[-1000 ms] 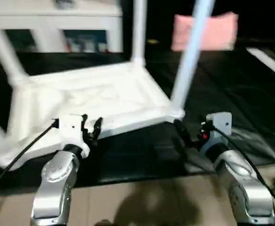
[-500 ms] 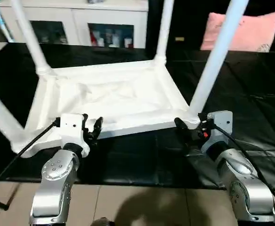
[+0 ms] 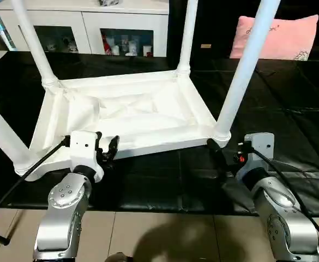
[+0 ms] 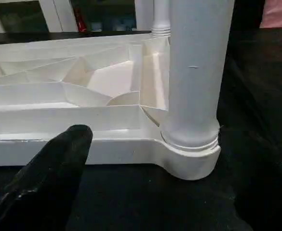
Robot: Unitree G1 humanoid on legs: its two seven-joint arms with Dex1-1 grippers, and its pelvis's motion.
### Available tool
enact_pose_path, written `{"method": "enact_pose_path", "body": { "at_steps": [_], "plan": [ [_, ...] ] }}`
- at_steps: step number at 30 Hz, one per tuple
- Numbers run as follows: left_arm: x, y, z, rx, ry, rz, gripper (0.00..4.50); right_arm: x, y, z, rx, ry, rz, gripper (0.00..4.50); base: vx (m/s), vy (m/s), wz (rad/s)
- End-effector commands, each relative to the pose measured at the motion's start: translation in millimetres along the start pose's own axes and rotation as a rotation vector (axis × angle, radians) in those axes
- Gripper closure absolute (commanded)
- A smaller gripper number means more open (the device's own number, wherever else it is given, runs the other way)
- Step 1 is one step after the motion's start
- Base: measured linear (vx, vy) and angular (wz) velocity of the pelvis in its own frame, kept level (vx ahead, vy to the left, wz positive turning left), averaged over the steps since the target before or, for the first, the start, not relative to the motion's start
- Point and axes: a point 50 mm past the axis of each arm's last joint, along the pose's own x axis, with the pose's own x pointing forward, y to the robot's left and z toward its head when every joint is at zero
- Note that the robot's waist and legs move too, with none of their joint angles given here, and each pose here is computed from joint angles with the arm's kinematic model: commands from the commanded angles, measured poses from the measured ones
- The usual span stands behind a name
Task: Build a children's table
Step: Rotate leg to tighten
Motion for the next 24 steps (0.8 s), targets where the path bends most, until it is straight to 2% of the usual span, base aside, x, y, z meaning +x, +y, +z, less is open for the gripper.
{"method": "enact_pose_path", "body": {
  "at_steps": [1,22,24],
  "plan": [
    [1.2,-0.5,4.3,0.013,-0.007,-0.004,1.9,-1.1,-1.9,5.0,0.0,-0.025,-0.01,0.0,0.0,0.0,0.0],
    [1.2,-0.3,4.4,0.015,-0.005,-0.005,1.9,-1.7,-1.7,5.0,-0.001,-0.026,-0.009,0.0,0.0,0.0,0.0],
    [4.9,7.2,6.5,-0.024,0.002,0.019,1.9,-0.4,-4.3,11.7,-0.032,-0.039,-0.035,0.0,0.0,0.0,0.0]
  ]
}}
